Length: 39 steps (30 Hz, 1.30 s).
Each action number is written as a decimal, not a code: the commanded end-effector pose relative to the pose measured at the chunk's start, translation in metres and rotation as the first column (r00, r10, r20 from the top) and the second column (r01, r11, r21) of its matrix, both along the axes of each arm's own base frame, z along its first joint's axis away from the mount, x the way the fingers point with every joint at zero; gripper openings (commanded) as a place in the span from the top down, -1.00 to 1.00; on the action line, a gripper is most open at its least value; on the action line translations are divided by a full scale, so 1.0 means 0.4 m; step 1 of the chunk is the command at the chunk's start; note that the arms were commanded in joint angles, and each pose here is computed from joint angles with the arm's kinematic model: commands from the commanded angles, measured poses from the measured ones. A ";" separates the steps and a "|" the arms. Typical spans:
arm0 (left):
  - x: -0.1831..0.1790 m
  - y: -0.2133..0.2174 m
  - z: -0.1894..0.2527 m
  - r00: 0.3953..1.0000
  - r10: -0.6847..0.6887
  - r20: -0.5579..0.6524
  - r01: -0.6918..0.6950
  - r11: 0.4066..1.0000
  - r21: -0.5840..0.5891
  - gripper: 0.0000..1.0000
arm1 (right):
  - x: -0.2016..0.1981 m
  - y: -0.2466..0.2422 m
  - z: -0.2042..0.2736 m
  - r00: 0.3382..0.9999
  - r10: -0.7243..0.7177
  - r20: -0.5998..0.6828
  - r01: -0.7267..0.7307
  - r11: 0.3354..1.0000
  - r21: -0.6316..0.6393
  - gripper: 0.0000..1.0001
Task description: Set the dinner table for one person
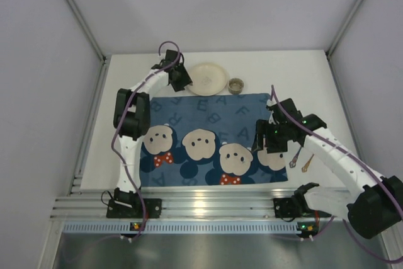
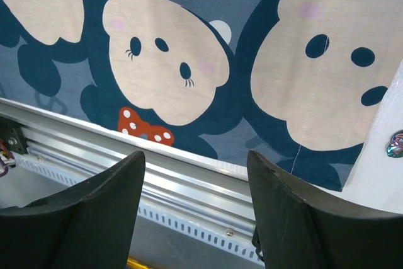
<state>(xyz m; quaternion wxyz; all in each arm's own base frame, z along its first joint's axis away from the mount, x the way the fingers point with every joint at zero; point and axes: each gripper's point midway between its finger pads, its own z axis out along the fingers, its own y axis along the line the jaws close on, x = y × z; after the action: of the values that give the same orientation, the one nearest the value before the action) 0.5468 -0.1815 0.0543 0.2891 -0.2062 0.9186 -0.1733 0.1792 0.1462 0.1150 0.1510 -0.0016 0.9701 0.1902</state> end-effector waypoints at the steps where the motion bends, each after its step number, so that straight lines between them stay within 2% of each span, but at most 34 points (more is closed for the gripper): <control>1: 0.037 -0.013 0.008 0.999 0.018 0.032 -0.017 0.999 -0.037 0.02 | 0.019 0.003 0.029 0.999 0.025 0.037 -0.024 1.000 -0.013 -0.32; 5: 0.049 -0.026 -0.007 0.999 0.030 0.025 -0.028 0.997 -0.067 0.25 | 0.020 0.000 0.028 0.999 0.035 0.037 -0.034 0.999 -0.018 -0.32; 6: 0.051 -0.032 -0.007 0.999 0.027 0.025 -0.025 0.996 -0.081 0.44 | 0.019 -0.002 0.026 0.999 0.037 0.034 -0.036 0.999 -0.022 -0.31; 8: 0.058 -0.040 -0.008 0.999 0.034 0.029 -0.031 0.994 -0.103 0.63 | 0.023 -0.005 0.027 0.998 0.040 0.038 -0.039 0.999 -0.027 -0.31; 9: 0.061 -0.045 -0.001 0.999 0.035 0.035 -0.030 0.993 -0.116 0.84 | 0.022 -0.006 0.028 0.998 0.041 0.037 -0.040 0.999 -0.028 -0.31; 10: 0.064 -0.049 0.003 0.999 0.037 0.038 -0.032 0.991 -0.128 0.97 | 0.025 -0.007 0.028 0.998 0.048 0.041 -0.047 0.998 -0.031 -0.31; 14: 0.087 -0.080 0.061 0.996 0.003 0.090 0.015 0.980 -0.197 1.00 | 0.039 -0.004 0.044 0.996 0.060 0.059 -0.059 0.998 -0.033 -0.31; 17: 0.097 -0.103 0.167 0.985 -0.033 0.169 0.072 0.970 -0.231 1.00 | 0.054 0.007 0.059 0.994 0.079 0.072 -0.077 0.997 -0.027 -0.31; 23: 0.042 -0.085 0.341 0.959 -0.071 0.275 0.132 0.968 -0.212 1.00 | 0.099 0.031 0.093 0.989 0.108 0.098 -0.107 0.994 -0.015 -0.33; 25: -0.024 -0.083 0.375 0.957 -0.101 0.271 0.161 0.965 -0.207 1.00 | 0.117 0.037 0.097 0.989 0.111 0.100 -0.110 0.994 -0.017 -0.36; 26: -0.075 -0.091 0.322 0.968 -0.128 0.214 0.170 0.967 -0.190 1.00 | 0.134 0.047 0.108 0.988 0.112 0.107 -0.112 0.994 -0.008 -0.37; 27: -0.118 -0.090 0.370 0.958 -0.152 0.244 0.194 0.967 -0.162 1.00 | 0.143 0.052 0.115 0.987 0.115 0.112 -0.116 0.993 0.000 -0.38; 28: -0.155 -0.089 0.351 0.962 -0.164 0.219 0.197 0.970 -0.139 1.00 | 0.151 0.060 0.122 0.986 0.122 0.116 -0.124 0.992 0.011 -0.38; 29: -0.234 -0.087 0.270 0.976 -0.177 0.128 0.189 0.978 -0.091 1.00 | 0.168 0.076 0.135 0.984 0.130 0.118 -0.134 0.990 0.030 -0.39; 30: -0.283 -0.082 0.300 0.974 -0.179 0.142 0.192 0.978 -0.081 1.00 | 0.177 0.084 0.146 0.982 0.136 0.128 -0.142 0.989 0.039 -0.40; 31: -0.328 -0.076 0.283 0.977 -0.175 0.119 0.184 0.981 -0.069 1.00 | 0.194 0.094 0.169 0.979 0.136 0.149 -0.145 0.988 0.052 -0.41; 32: -0.407 -0.076 0.201 0.981 -0.190 0.046 0.193 0.980 -0.054 1.00 | 0.206 0.101 0.168 0.980 0.139 0.143 -0.147 0.988 0.052 -0.45; 33: -0.449 -0.076 0.232 0.981 -0.180 0.075 0.186 0.979 -0.080 1.00 | 0.215 0.107 0.176 0.978 0.142 0.151 -0.151 0.987 0.055 -0.46; 34: -0.517 -0.062 0.162 0.983 -0.182 0.011 0.182 0.980 -0.074 1.00 | 0.233 0.113 0.201 0.975 0.139 0.175 -0.152 0.986 0.062 -0.47; 37: -0.601 -0.063 0.158 0.986 -0.168 0.017 0.169 0.981 -0.100 1.00 | 0.270 0.123 0.231 0.969 0.137 0.205 -0.154 0.986 0.066 -0.50; 39: -0.658 -0.047 0.109 0.987 -0.158 -0.026 0.155 0.983 -0.095 1.00 | 0.291 0.125 0.240 0.969 0.128 0.209 -0.145 0.987 0.065 -0.51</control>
<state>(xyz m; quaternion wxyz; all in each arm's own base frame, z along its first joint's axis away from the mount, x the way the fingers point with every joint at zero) 0.2894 -0.2116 0.1003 0.2318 -0.1112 0.9368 -0.2371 0.2775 0.1926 0.1869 0.2044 -0.0751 0.9496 0.2255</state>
